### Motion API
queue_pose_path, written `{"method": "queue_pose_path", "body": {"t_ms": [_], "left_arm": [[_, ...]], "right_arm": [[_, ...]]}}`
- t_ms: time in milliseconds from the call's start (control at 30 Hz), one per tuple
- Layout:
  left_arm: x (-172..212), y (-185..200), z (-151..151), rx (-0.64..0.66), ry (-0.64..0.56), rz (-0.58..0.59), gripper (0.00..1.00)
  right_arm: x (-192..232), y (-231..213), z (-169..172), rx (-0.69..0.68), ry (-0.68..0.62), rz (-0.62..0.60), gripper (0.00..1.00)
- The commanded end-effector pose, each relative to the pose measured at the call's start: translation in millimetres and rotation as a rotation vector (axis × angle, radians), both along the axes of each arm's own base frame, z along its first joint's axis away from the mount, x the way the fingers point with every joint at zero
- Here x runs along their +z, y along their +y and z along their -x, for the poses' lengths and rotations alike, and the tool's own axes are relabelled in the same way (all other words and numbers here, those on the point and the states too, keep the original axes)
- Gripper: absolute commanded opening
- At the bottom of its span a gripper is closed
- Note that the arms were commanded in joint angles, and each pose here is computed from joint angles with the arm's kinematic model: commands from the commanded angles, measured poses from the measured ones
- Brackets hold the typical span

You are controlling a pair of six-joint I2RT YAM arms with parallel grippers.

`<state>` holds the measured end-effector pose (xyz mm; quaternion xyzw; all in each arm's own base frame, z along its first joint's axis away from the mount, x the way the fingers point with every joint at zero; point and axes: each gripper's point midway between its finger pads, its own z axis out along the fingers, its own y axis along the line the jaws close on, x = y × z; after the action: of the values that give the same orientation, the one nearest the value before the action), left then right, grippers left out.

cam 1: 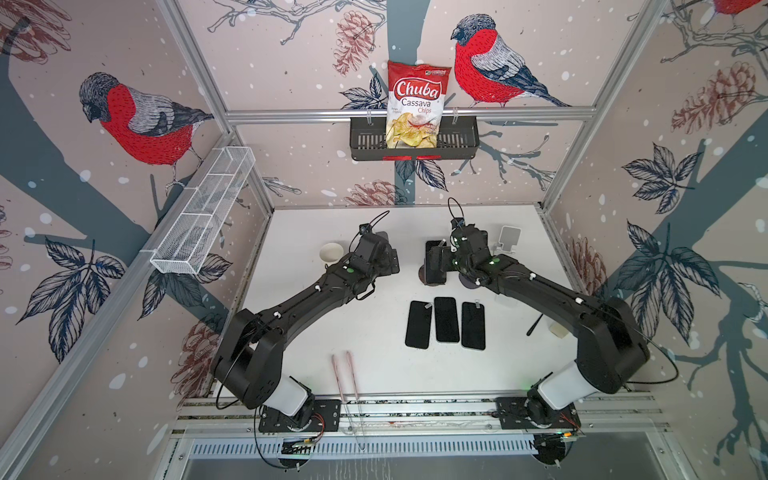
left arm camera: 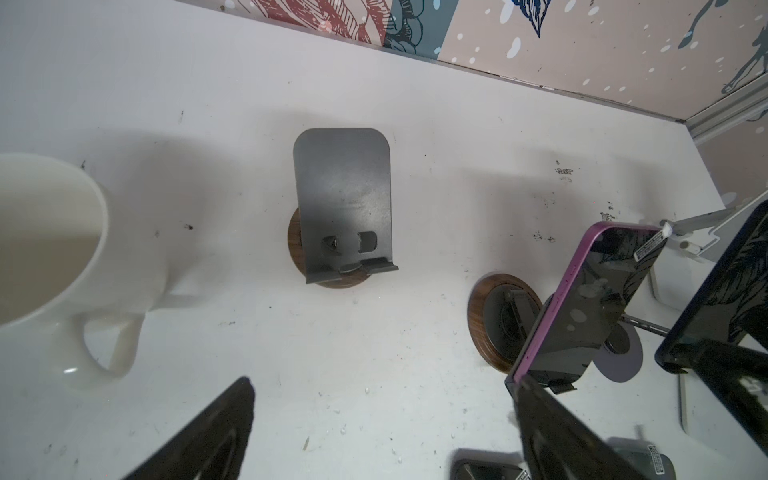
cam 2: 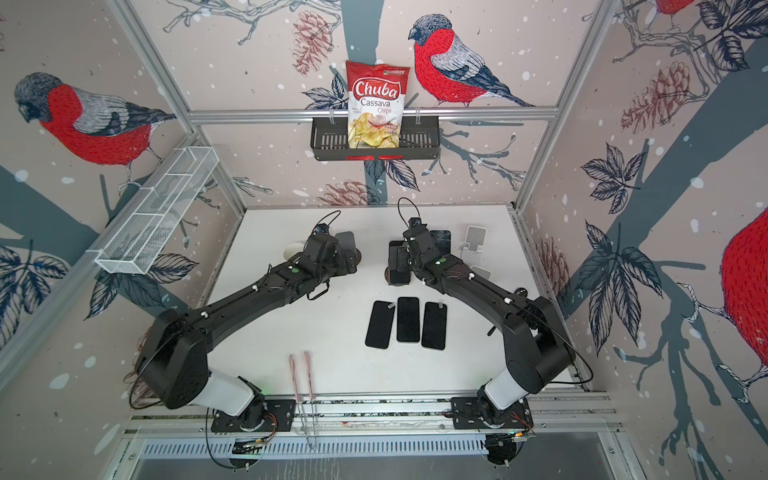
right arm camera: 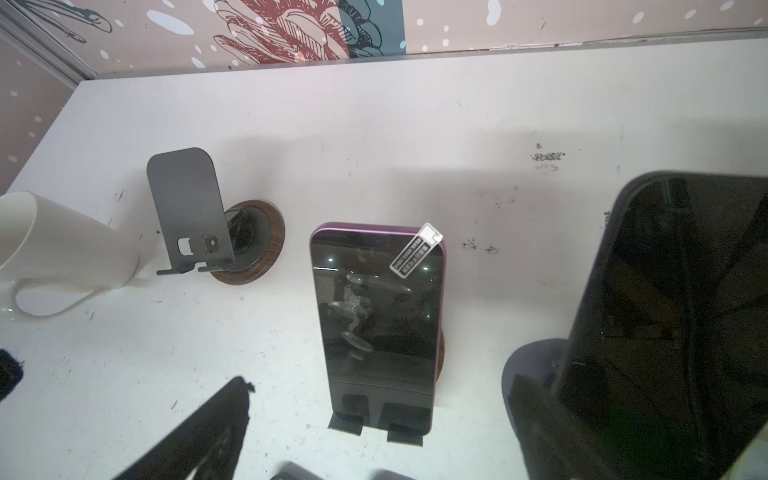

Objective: Remove the phone from the phone stand

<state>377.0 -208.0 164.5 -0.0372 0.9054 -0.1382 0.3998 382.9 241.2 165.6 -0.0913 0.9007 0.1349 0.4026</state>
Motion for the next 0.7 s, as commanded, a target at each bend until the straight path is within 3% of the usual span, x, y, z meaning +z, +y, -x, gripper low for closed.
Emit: {"method": "queue_pose_path", "body": {"t_ms": [0, 267, 667], "left_arm": [[7.3, -3.5, -0.7, 0.008, -0.037, 0.05, 0.96], [1.9, -13.0, 7.9, 0.002, -0.043, 0.078, 0.96], [10.4, -77.6, 3.9, -0.074, -0.066, 0.099, 0.97]], "right_arm": [[2.8, 5.5, -0.8, -0.003, -0.007, -0.012, 0.99], [15.4, -5.8, -1.2, -0.051, -0.049, 0.011, 0.99], [55.5, -62.2, 0.5, -0.226, -0.171, 0.001, 0.99]]}}
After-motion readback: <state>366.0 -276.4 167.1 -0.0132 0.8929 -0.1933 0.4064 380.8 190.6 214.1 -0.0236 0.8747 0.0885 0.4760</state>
